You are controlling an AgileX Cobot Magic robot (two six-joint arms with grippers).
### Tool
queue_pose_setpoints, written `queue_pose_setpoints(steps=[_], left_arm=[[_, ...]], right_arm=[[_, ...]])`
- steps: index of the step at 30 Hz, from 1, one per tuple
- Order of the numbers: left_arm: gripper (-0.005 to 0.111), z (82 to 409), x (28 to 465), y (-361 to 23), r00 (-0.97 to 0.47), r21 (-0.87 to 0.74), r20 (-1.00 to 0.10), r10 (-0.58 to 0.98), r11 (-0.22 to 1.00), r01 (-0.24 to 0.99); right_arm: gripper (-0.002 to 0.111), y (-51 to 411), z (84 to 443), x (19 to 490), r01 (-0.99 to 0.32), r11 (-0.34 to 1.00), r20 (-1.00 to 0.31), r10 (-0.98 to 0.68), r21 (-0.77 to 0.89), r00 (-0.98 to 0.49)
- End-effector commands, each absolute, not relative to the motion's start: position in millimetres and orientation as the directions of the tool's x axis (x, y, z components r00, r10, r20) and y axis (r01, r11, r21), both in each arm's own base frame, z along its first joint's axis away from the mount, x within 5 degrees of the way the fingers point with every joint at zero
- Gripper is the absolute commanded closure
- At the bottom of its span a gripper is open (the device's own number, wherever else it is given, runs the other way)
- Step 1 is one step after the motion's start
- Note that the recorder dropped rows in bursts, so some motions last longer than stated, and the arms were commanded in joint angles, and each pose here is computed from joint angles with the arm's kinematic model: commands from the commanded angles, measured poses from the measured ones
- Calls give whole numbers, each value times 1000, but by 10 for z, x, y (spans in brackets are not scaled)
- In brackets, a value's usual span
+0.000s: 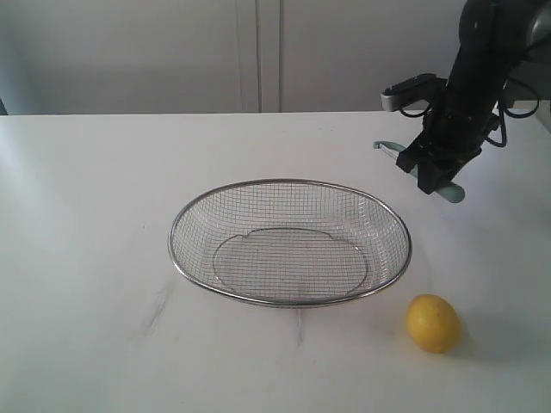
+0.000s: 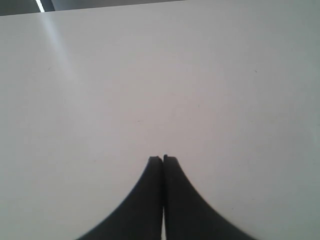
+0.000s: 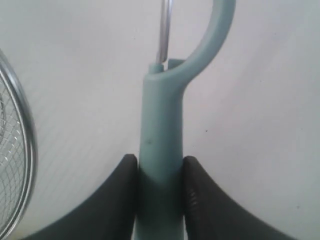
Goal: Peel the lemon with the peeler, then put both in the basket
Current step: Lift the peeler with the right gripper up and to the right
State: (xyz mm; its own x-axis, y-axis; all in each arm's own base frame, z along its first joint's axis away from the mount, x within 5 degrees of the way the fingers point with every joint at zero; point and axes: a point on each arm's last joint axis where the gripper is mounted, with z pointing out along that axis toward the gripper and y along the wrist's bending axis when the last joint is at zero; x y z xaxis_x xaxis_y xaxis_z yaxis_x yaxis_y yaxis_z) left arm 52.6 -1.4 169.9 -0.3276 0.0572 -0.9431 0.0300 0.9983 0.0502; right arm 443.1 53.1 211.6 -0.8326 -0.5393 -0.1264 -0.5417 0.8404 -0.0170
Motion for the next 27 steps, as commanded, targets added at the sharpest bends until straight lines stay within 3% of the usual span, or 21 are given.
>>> queue_pose_setpoints(steps=[1,18,27], left_arm=[[107,1686,525,-14,-328,51,-943,57,998,29],[107,1686,525,-14,-328,51,-943,57,998,29],[107,1686,525,-14,-328,51,-943,57,998,29]], right_arm=[[108,525,2291,4385,-487,873,-159,-484,-20,-861],[108,496,3077,4082,-410,910,-324,-405,-58,-855],[108,458,3298,3763,-410,910,-346,-407,-68,-845]])
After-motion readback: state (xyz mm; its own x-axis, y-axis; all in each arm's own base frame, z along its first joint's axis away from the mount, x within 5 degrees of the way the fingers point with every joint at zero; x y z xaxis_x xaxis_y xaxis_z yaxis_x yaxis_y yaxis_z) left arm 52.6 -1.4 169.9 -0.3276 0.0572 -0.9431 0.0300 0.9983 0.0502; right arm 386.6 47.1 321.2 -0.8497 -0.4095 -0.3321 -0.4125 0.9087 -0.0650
